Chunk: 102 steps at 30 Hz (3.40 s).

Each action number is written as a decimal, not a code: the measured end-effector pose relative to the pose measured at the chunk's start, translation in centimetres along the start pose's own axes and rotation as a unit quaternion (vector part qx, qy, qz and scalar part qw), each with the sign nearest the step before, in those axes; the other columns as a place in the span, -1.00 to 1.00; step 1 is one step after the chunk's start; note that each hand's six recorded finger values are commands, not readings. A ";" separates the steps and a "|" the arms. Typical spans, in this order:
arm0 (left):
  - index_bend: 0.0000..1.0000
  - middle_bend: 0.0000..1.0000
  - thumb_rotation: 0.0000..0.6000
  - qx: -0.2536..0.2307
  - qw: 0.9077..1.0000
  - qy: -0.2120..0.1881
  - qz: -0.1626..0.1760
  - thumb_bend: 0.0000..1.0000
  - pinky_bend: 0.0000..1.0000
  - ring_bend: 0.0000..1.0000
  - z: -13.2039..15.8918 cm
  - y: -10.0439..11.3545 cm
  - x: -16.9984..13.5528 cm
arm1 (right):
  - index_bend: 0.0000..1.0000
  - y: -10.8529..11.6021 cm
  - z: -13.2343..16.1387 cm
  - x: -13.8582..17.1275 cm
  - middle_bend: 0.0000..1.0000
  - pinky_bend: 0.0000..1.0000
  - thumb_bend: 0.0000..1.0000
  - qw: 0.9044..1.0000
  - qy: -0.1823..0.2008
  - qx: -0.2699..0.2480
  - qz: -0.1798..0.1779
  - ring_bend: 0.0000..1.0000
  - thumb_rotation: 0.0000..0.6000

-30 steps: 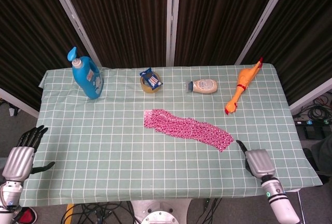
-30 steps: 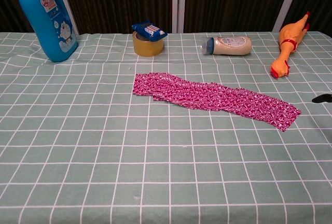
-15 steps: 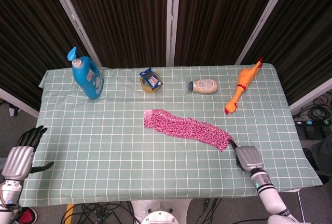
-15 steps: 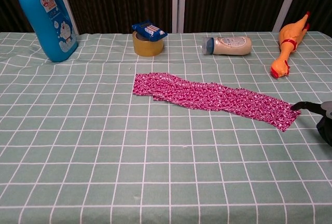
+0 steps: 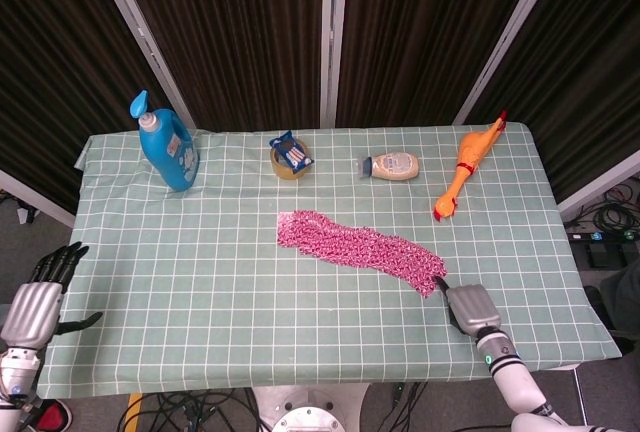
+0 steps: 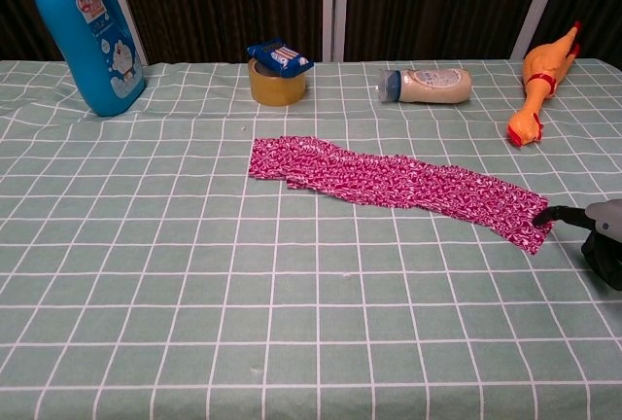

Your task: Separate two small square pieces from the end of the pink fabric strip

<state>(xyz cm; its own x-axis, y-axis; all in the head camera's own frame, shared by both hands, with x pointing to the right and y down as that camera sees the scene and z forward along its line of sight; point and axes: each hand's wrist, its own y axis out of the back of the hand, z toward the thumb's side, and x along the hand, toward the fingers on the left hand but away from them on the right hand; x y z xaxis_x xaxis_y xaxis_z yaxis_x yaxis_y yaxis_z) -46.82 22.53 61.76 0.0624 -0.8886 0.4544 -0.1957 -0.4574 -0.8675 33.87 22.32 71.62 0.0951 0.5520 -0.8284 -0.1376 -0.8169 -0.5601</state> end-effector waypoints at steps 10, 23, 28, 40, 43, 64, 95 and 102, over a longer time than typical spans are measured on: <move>-0.89 -0.94 1.00 0.003 1.000 -0.001 -0.001 -0.81 -0.81 -1.00 0.2 0.0 0.0 | -0.66 -0.9 1.4 1.6 0.85 0.23 1.00 0.999 0.030 0.020 0.007 0.55 1.00; -0.89 -0.94 1.00 0.002 1.000 0.013 0.020 -0.81 -0.81 -1.00 -0.7 1.5 -0.5 | -0.66 -1.8 5.4 3.3 0.85 0.23 1.00 0.995 0.089 0.050 0.006 0.55 1.00; -0.89 -0.94 1.00 -0.001 1.000 0.018 0.025 -0.81 -0.81 -1.00 -1.0 1.8 -0.5 | -0.66 -2.0 6.8 4.0 0.85 0.23 1.00 0.992 0.109 0.058 0.007 0.55 1.00; -0.89 -0.94 1.00 -0.003 1.000 0.020 0.022 -0.81 -0.81 -1.00 -1.2 1.7 -0.5 | -0.65 0.9 5.2 3.4 0.85 0.23 1.00 0.994 0.070 0.057 -0.056 0.55 1.00; -0.89 -0.94 1.00 -0.002 1.000 0.021 0.020 -0.81 -0.81 -1.00 -1.2 1.6 -0.5 | -0.66 1.6 3.4 2.2 0.85 0.23 1.00 0.995 0.037 0.059 -0.071 0.55 1.00; -0.89 -0.94 1.00 -0.002 0.999 0.031 0.005 -0.81 -0.81 -1.00 -1.7 1.1 -0.3 | -0.66 1.4 1.8 -2.4 0.85 0.23 1.00 0.997 -0.009 0.062 -0.052 0.55 1.00; -0.89 -0.94 1.00 0.000 1.000 0.026 0.000 -0.81 -0.81 -1.00 -1.1 0.9 -0.3 | -0.66 -2.0 -4.4 4.9 0.85 0.23 1.00 0.998 -0.053 0.032 -0.003 0.55 1.00; -0.89 -0.94 1.00 0.001 1.000 0.021 0.006 -0.81 -0.81 -1.00 -0.8 1.3 -0.3 | -0.66 -0.6 -4.5 5.7 0.83 0.23 1.00 0.998 -0.046 0.011 -0.038 0.55 1.00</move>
<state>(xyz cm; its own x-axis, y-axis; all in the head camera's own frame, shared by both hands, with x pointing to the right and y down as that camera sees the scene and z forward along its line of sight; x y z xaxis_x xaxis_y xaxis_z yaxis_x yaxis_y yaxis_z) -47.84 22.27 60.67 0.0180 -0.8916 0.4525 -0.1942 -0.4470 -0.8732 38.96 25.20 67.25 0.0149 0.6262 -0.7795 -0.1543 -0.7688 -0.6205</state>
